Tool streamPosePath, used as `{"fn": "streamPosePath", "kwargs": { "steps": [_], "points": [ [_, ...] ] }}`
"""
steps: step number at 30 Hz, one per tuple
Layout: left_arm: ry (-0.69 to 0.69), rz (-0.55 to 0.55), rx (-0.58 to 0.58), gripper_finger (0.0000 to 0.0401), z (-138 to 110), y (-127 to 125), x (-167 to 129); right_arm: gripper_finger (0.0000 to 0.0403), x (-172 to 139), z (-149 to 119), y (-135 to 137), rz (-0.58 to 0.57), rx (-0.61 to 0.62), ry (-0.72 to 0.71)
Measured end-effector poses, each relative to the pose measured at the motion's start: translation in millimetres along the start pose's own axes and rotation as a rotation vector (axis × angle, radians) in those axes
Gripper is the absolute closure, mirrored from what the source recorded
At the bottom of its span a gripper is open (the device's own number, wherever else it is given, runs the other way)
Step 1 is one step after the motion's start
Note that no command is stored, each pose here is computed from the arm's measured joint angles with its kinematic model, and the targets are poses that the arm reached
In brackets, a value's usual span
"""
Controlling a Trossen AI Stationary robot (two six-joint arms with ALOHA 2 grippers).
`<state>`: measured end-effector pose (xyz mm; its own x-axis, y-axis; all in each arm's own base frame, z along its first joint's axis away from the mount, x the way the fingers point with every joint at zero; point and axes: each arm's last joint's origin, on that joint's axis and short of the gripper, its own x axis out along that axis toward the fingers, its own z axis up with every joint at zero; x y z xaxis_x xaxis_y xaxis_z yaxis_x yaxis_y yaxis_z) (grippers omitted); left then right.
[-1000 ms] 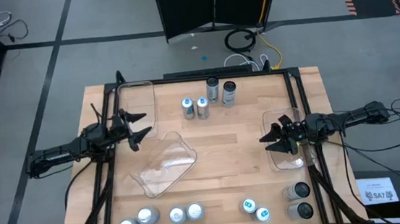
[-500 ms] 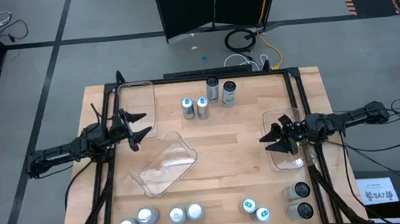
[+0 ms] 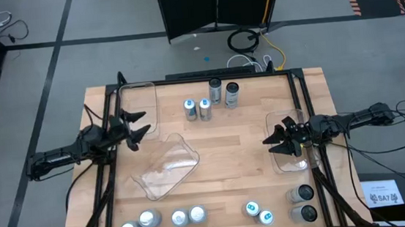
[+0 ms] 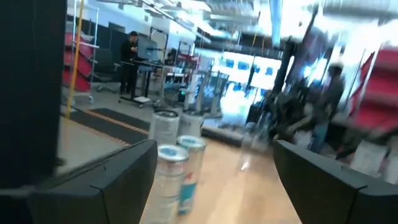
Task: Sort soda cans
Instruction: Move the bottom left transparent bin to the center of the table
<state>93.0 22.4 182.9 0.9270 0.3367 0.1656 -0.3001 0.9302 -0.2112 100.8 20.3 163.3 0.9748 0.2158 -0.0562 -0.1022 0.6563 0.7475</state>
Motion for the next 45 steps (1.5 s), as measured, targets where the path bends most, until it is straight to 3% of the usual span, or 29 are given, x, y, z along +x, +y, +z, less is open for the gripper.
{"fn": "streamPosePath", "kwargs": {
  "steps": [4, 12, 17, 21, 25, 31, 37, 45],
  "points": [
    [-0.076, -0.017, -0.202, 0.0072, 8, -1, 0, 0.0078, 0, 0, 0, 0.000, 0.000, 0.000],
    [-0.214, 0.024, -0.256, 0.0072, 39, -4, -4, 0.0078, 0, 0, 0, 0.000, 0.000, 0.000],
    [-0.167, 0.046, -0.230, 0.0072, 76, -10, -9, 0.0078, 0, 0, 0, 0.000, 0.000, 0.000],
    [0.012, 0.038, -0.195, 0.0072, 102, -18, -2, 0.0078, 0, 0, 0, 0.000, 0.000, 0.000],
    [0.251, 0.023, -0.187, 0.0072, 112, -28, 20, 0.0078, 0, 0, 0, -0.001, 0.000, 0.000],
    [0.583, 0.067, -0.123, 0.0072, 104, -44, 67, 0.0078, 0, 0, 0, 0.000, 0.000, 0.000],
    [0.827, 0.112, -0.057, 0.0072, 90, -57, 110, 0.0078, 0, 0, 0, 0.000, 0.000, 0.000],
    [1.167, 0.090, -0.098, 0.0072, 69, -65, 126, 0.0078, 0, 0, 0, 0.000, 0.000, 0.000]
  ]
}}
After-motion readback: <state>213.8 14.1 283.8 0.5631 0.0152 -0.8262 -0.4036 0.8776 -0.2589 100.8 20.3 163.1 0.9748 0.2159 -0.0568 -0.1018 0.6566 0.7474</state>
